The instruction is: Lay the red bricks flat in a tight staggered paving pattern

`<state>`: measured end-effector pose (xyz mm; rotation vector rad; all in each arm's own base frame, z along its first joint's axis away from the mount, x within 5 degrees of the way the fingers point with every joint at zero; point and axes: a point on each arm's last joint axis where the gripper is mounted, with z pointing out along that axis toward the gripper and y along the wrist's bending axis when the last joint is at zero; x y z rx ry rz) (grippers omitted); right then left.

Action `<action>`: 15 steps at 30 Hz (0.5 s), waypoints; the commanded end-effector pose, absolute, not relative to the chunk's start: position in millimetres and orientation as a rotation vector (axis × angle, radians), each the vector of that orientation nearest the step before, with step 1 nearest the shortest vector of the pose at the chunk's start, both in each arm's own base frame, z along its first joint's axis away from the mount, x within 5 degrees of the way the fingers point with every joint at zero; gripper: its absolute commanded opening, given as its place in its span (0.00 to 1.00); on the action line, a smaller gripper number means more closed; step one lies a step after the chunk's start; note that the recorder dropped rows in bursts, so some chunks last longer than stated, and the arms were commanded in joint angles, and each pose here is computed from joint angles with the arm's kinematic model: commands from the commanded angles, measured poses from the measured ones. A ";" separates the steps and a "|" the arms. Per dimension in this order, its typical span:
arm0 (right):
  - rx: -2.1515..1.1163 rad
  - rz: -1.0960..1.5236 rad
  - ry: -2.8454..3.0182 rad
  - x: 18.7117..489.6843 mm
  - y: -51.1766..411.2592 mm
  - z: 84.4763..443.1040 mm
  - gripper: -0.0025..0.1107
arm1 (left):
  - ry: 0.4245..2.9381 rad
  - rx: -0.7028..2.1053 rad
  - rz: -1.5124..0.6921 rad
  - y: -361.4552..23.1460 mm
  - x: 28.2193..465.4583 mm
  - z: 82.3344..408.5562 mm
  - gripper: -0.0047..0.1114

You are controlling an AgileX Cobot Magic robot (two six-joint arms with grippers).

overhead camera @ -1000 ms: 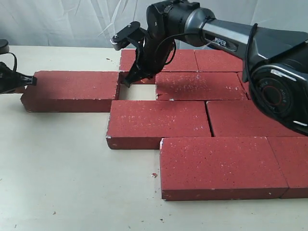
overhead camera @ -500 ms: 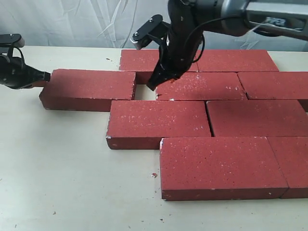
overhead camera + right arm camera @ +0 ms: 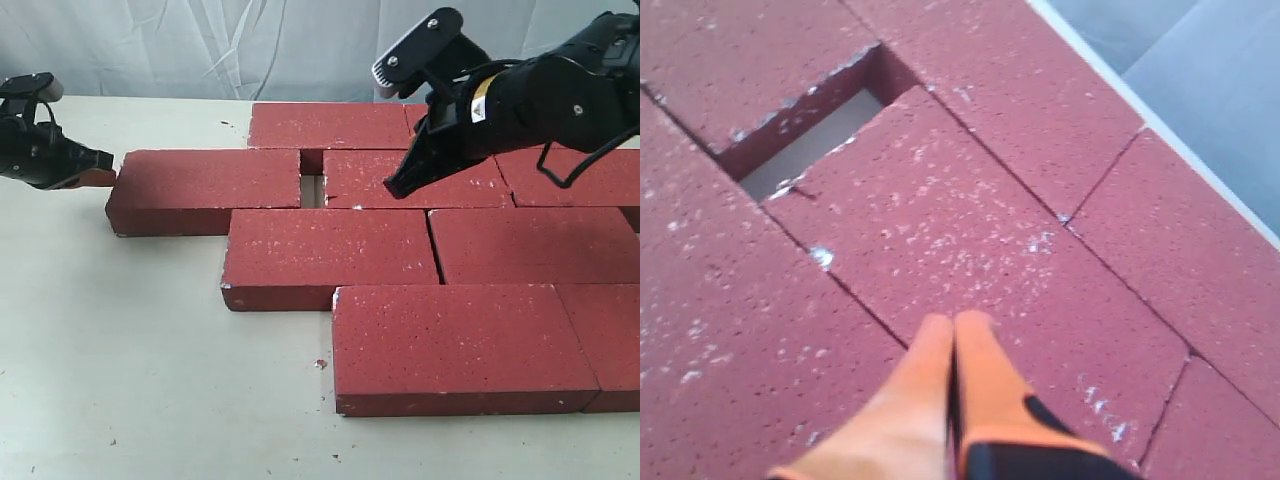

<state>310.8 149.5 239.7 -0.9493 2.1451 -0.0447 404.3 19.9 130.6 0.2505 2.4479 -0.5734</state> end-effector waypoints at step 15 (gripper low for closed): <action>-0.918 -0.062 2.102 315.8 139.2 242.4 0.02 | 2.514 0.190 -0.444 7.4 409.3 115.1 0.04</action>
